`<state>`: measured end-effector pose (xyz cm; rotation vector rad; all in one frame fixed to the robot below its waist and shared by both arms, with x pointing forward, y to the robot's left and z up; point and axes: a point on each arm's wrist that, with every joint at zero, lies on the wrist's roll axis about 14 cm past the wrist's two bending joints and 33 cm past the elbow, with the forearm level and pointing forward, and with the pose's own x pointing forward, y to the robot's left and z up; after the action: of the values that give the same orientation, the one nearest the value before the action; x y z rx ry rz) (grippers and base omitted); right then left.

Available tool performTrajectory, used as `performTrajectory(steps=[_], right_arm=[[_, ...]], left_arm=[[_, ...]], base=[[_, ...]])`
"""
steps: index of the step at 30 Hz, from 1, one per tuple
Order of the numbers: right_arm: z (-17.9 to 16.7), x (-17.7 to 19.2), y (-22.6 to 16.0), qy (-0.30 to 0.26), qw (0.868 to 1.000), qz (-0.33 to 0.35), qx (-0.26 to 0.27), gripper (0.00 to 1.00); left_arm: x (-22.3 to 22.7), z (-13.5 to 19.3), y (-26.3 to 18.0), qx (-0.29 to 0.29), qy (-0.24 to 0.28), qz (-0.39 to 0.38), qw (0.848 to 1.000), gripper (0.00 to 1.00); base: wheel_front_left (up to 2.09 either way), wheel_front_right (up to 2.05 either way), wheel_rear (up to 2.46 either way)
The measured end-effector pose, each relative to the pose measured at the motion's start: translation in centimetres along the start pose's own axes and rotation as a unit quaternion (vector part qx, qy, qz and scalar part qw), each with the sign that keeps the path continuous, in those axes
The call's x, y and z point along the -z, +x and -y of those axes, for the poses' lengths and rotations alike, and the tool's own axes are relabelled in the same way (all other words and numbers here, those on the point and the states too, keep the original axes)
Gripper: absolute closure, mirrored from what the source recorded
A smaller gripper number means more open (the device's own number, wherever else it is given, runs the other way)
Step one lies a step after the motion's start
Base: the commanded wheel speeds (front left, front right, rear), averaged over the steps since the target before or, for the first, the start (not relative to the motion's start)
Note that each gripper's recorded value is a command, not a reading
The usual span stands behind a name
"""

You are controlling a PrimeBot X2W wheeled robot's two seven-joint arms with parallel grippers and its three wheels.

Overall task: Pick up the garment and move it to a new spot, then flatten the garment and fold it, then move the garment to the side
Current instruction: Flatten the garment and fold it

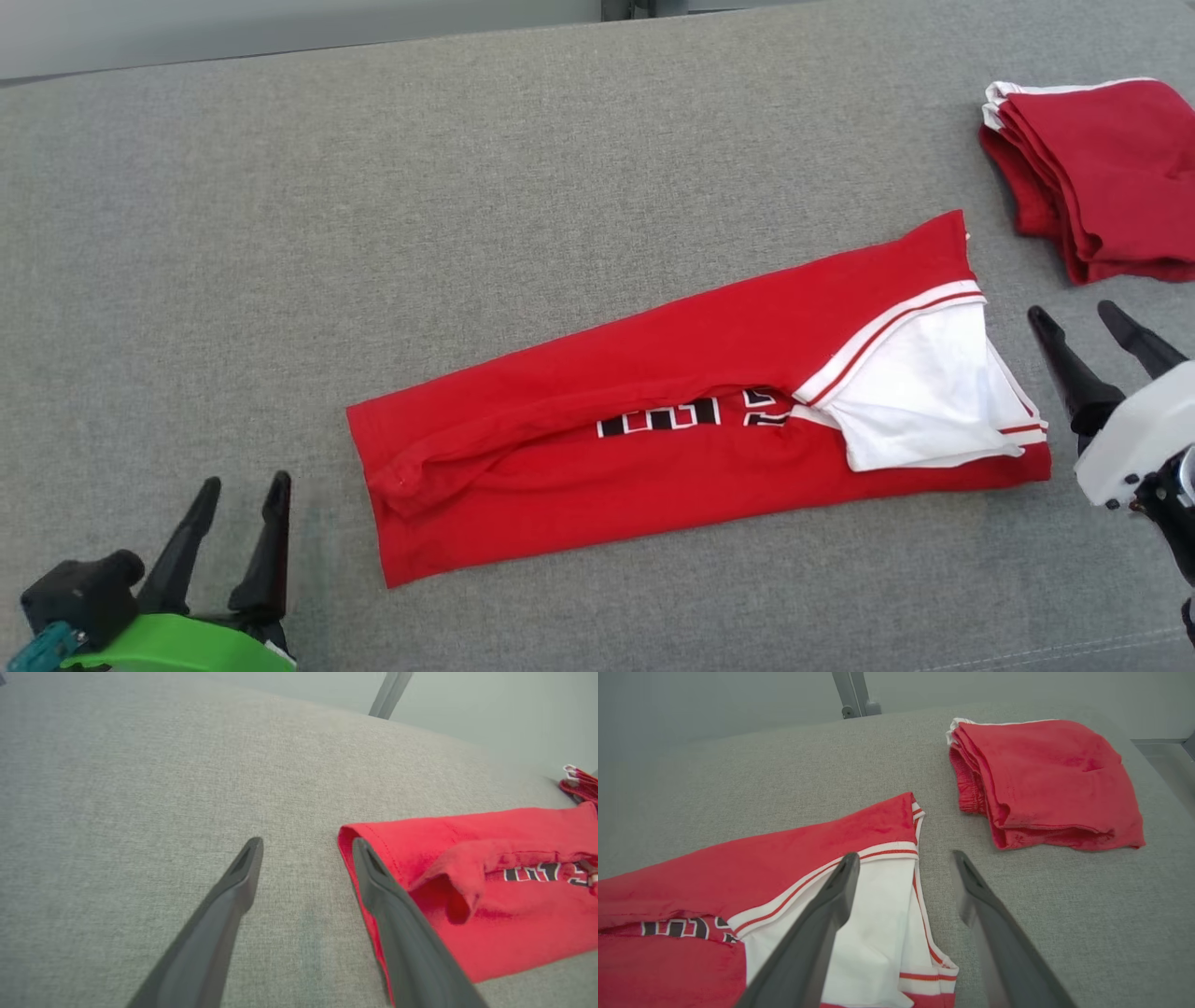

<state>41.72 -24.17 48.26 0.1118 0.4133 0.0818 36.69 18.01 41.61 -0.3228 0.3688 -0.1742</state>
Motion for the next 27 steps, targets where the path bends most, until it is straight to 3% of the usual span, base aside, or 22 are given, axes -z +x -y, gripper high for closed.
performTrajectory(steps=[7,10,15,18,19,20,24,27], right_arm=[[0.1,2.7,4.4,-0.039,0.995,-0.092,0.012,0.00],[0.4,4.7,6.0,-0.037,0.991,-0.130,0.018,0.00],[0.2,8.2,7.7,-0.016,0.982,-0.185,0.019,0.00],[-0.9,8.7,8.7,0.024,0.981,-0.193,0.001,0.00],[-1.3,8.5,8.9,0.043,0.981,-0.188,-0.006,0.81],[-1.5,8.2,9.1,0.058,0.982,-0.179,-0.012,1.00],[-1.1,6.4,9.1,0.092,0.985,-0.142,-0.017,1.00],[1.3,3.6,8.3,0.100,0.989,-0.110,0.002,1.00]], left_arm=[[-1.9,-1.9,-0.2,-0.085,0.000,0.076,0.993,0.00],[-1.1,-2.1,-0.4,-0.092,0.008,0.074,0.993,0.00],[-0.6,-3.1,-0.7,-0.109,0.012,0.077,0.991,0.00],[-0.8,-3.7,-0.8,-0.118,0.014,0.084,0.989,0.00],[-0.8,-3.8,-0.9,-0.120,0.013,0.086,0.989,0.00],[-0.8,-3.8,-0.9,-0.121,0.012,0.087,0.989,0.00],[-1.0,-3.7,-1.1,-0.120,0.009,0.096,0.988,0.00],[-1.1,-3.4,-1.4,-0.117,0.006,0.104,0.988,0.00]], base=[[0.00,0.00,0.00],[0.00,0.00,0.00],[0.00,0.00,0.00],[0.00,0.00,0.00],[0.00,0.00,0.00],[0.00,0.00,0.00],[0.00,0.00,0.00],[0.00,0.00,0.00]])
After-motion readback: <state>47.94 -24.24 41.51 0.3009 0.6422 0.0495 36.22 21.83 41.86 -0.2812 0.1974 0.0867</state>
